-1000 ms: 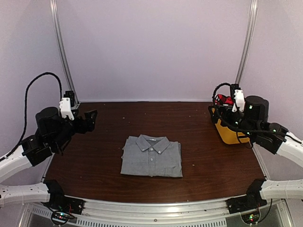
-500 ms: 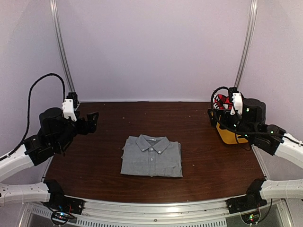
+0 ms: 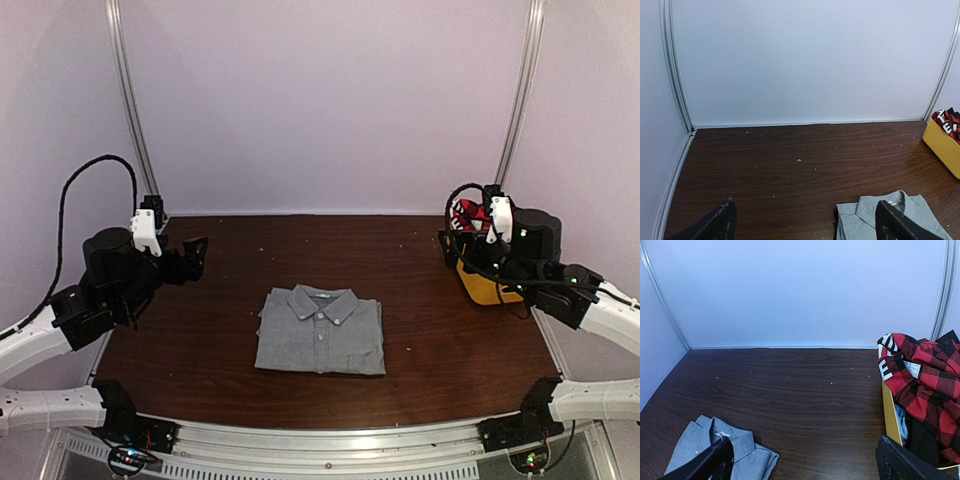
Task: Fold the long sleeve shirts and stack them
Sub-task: Reset both arms
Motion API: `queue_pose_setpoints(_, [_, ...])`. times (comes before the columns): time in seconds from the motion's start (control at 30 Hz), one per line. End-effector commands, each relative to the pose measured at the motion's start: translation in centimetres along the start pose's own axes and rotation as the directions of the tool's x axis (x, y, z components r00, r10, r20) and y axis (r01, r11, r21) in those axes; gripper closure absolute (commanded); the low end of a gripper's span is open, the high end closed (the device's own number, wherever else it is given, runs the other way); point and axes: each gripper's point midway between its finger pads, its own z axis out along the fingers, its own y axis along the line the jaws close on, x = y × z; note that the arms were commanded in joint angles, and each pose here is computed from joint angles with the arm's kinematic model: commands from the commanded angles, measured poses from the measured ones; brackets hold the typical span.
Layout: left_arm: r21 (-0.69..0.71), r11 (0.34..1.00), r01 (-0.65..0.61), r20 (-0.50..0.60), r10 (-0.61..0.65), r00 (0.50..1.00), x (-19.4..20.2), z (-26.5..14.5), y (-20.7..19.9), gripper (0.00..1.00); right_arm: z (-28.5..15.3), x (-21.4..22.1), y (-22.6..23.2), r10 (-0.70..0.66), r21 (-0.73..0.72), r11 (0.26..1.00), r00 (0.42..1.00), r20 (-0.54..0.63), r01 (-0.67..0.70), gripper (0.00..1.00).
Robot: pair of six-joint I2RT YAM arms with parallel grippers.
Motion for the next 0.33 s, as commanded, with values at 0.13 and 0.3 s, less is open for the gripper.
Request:
queue_pose_setpoints(0.13, [-0.011, 1.000, 0.006, 0.033, -0.006, 0.999, -0.74, 0.03, 0.23, 0.02, -0.04, 0.02, -0.33, 0.003, 0.011, 1.000, 1.000, 0.011, -0.003, 0.00])
queue_pose_setpoints(0.3, [-0.010, 1.000, 0.004, 0.029, -0.003, 1.000, -0.63, 0.12, 0.17, 0.02, -0.01, 0.09, -0.30, 0.005, 0.009, 1.000, 1.000, 0.009, -0.005, 0.00])
